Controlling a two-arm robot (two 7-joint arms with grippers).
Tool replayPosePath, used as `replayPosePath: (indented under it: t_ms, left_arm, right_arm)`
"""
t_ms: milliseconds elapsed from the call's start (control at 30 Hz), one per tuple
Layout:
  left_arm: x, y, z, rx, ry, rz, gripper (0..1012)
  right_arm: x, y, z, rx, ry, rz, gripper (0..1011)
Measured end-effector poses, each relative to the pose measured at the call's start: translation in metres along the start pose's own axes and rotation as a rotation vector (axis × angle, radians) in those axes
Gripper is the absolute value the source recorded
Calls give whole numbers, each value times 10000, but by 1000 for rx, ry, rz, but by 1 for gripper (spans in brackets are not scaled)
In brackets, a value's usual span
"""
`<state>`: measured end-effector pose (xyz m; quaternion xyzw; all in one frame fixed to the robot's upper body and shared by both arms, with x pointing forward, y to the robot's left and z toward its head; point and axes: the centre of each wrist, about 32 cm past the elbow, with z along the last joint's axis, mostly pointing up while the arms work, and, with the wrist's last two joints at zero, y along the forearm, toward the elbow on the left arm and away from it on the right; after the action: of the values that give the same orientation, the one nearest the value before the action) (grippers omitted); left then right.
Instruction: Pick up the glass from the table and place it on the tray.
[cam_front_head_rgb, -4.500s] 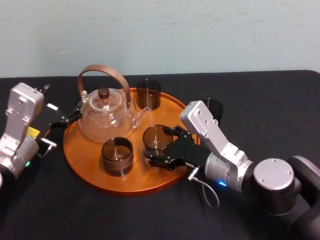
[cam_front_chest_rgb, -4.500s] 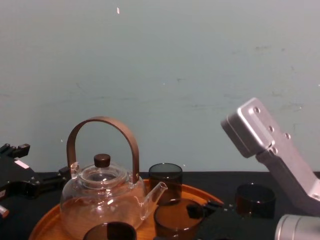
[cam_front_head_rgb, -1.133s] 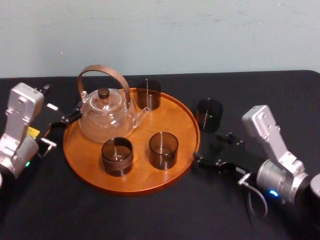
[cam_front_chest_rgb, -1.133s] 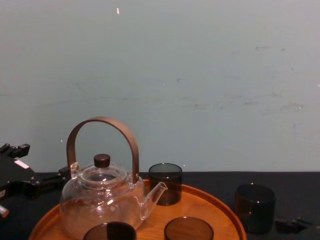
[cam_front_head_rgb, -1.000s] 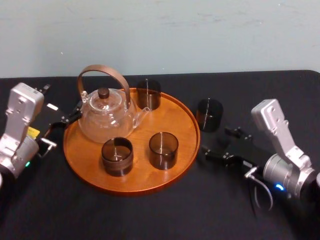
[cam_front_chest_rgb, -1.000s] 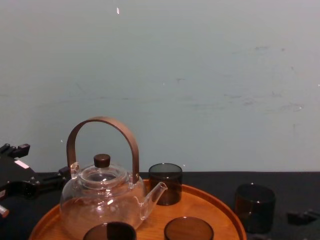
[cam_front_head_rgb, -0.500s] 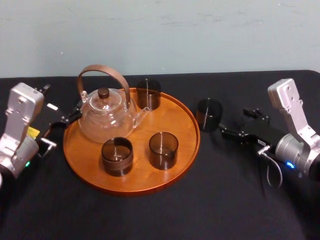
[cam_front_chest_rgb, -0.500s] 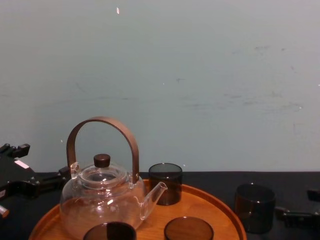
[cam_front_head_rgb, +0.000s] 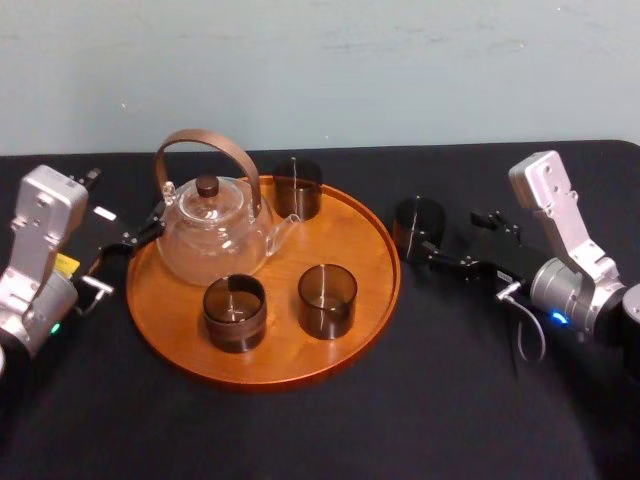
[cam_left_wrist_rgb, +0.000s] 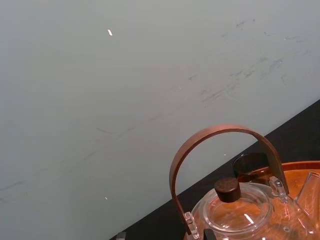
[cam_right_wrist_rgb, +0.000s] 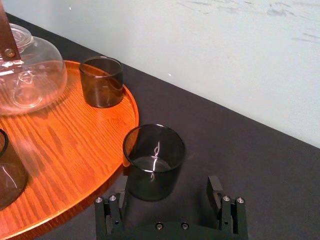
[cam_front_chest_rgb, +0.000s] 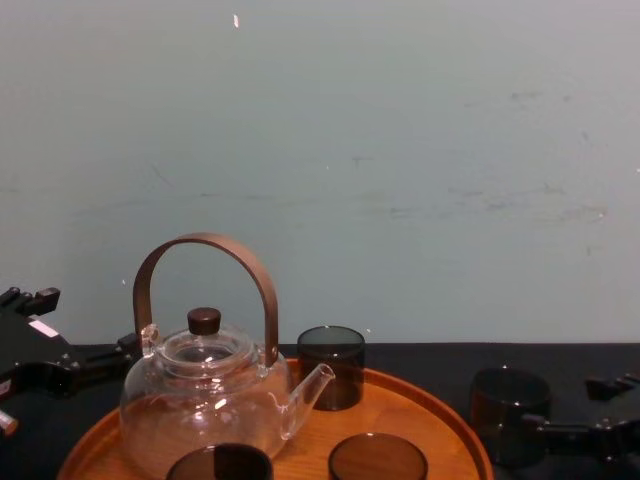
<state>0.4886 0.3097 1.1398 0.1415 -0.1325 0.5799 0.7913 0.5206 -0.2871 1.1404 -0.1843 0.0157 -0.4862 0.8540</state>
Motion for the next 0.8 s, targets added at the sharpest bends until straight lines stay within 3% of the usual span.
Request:
replayPosePath:
  t_ms: [800]
  left_arm:
    - [0,0,0,0,0,0,1001]
  right_arm:
    - [-31,180,18,4,-24,45,1003]
